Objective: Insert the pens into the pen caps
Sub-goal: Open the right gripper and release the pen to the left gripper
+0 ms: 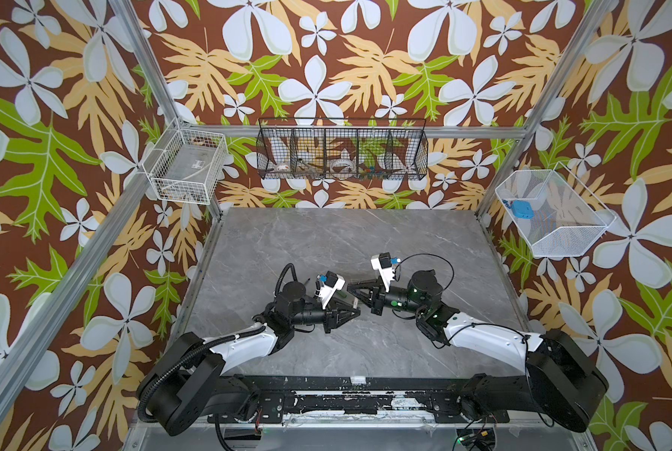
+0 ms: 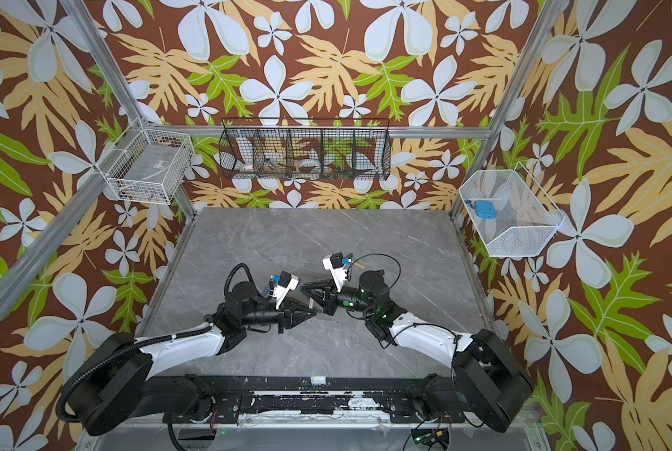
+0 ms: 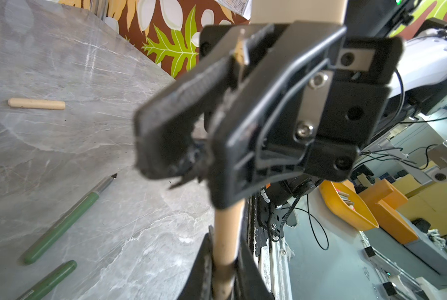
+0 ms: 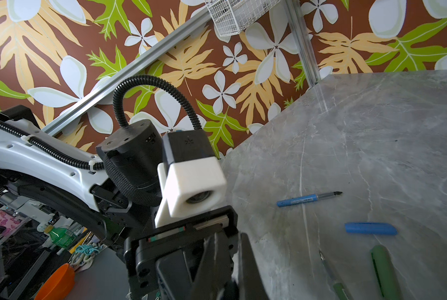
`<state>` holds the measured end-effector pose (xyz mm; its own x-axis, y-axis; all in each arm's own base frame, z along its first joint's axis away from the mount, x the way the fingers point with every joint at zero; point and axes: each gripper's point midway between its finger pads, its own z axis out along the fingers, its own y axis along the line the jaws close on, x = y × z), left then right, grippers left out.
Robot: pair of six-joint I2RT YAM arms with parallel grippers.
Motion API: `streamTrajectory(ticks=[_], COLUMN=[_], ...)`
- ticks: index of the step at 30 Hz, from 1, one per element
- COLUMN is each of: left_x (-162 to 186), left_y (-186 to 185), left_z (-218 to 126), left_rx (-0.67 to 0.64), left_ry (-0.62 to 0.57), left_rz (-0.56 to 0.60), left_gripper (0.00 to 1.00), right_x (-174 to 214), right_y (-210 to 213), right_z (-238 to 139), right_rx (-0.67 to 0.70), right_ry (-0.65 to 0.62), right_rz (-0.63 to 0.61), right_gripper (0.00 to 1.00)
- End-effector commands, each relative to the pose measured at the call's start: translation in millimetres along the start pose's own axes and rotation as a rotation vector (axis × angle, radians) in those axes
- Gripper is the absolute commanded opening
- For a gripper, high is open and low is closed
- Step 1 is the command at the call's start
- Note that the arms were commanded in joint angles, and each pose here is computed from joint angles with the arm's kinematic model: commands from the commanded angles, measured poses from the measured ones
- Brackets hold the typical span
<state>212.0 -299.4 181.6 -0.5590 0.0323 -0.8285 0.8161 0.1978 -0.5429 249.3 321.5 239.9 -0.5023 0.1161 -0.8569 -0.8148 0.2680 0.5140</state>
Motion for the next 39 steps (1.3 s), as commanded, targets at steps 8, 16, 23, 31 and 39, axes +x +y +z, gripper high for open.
streamTrajectory(ticks=[8, 16, 23, 31, 39], left_x=[-6.3, -4.6, -4.5, -3.5, -4.0], left_y=[-0.2, 4.4, 5.3, 5.1, 24.2], left_z=[1.4, 2.8, 4.2, 4.1, -0.2], left_rx=[0.000, -0.016, -0.015, -0.013, -0.140], left_ry=[-0.011, -0.003, 0.003, 0.006, 0.000], left_rz=[0.011, 0.001, -0.004, -0.001, 0.015], left_gripper=[0.13, 0.18, 0.19, 0.05, 0.00], right_x=[-3.1, 0.5, 0.5, 0.6, -13.2], right_y=[4.4, 1.2, 1.5, 0.4, -16.4], right_z=[-1.0, -0.1, 0.5, 0.7, -5.5], right_rx=[-0.024, -0.020, -0.023, -0.018, 0.166], right_ry=[-0.027, -0.019, -0.019, -0.019, 0.029], right_rz=[-0.020, -0.015, -0.015, -0.020, -0.081], right_gripper=[0.00, 0.00, 0.00, 0.00, 0.37])
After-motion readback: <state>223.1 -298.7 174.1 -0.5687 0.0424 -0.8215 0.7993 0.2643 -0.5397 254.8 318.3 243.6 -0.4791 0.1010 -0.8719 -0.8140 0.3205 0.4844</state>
